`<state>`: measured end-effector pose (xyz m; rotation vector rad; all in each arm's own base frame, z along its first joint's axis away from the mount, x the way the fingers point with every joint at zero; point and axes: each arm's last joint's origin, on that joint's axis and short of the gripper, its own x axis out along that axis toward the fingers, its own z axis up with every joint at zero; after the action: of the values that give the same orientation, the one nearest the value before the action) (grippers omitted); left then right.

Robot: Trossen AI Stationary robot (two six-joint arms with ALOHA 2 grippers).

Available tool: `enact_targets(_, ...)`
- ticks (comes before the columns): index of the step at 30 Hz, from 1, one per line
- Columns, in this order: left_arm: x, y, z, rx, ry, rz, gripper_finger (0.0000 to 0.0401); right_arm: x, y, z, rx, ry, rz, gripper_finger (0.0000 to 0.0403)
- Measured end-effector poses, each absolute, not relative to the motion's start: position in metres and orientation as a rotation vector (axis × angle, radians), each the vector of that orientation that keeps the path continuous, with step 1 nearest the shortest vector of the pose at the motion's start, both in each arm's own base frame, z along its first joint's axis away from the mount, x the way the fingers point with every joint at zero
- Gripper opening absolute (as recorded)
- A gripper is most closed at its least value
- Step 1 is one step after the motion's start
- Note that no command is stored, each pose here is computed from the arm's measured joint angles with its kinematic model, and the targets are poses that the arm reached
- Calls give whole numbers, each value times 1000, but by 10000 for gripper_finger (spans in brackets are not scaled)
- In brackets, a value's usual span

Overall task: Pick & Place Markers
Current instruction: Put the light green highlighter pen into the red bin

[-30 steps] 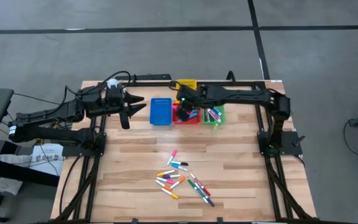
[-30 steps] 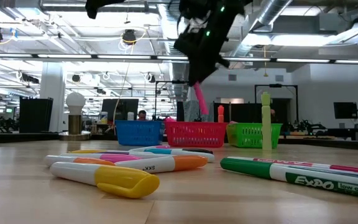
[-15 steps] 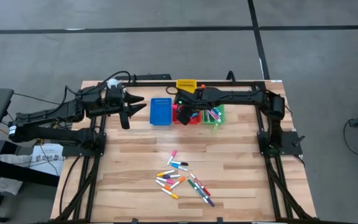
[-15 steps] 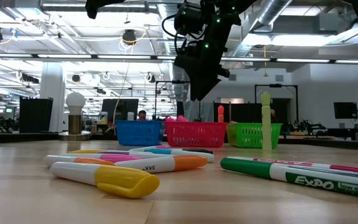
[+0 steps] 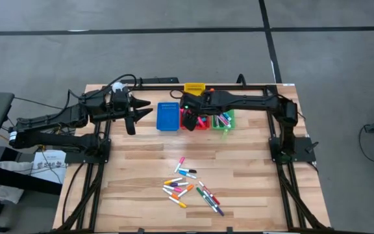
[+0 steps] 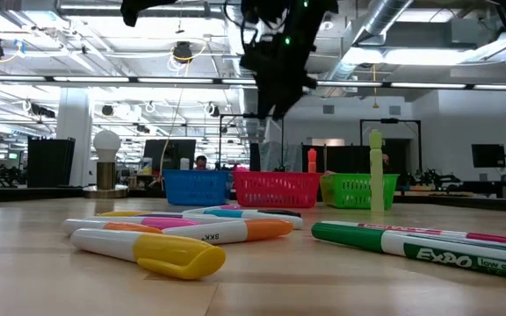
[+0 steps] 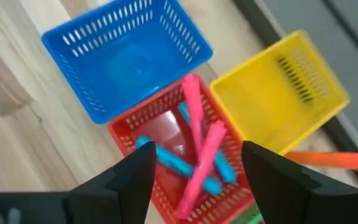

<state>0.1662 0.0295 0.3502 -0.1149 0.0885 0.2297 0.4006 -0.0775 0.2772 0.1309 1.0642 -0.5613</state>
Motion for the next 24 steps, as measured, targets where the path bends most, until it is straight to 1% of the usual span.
enact_targets(4, 166, 29, 350, -115, 89, 230, 140, 388, -72, 302, 63, 1108, -582, 232)
enact_targets(6, 166, 29, 350, -115, 89, 229, 140, 372, -70, 319, 54, 1146, -581, 227)
enact_targets(10, 166, 29, 350, -115, 88, 229, 140, 333, -61, 355, 77, 1155, -597, 209)
enact_targets(14, 166, 29, 350, -115, 87, 229, 140, 295, -44, 393, 105, 1040, -607, 197)
enact_targets(19, 166, 29, 350, -115, 87, 229, 140, 255, -17, 430, 114, 849, -653, 201)
enact_targets(22, 166, 29, 350, -115, 87, 229, 140, 232, -1, 436, 109, 753, -717, 209)
enact_targets(24, 166, 29, 350, -116, 87, 229, 140, 218, 9, 430, 129, 710, -752, 213)
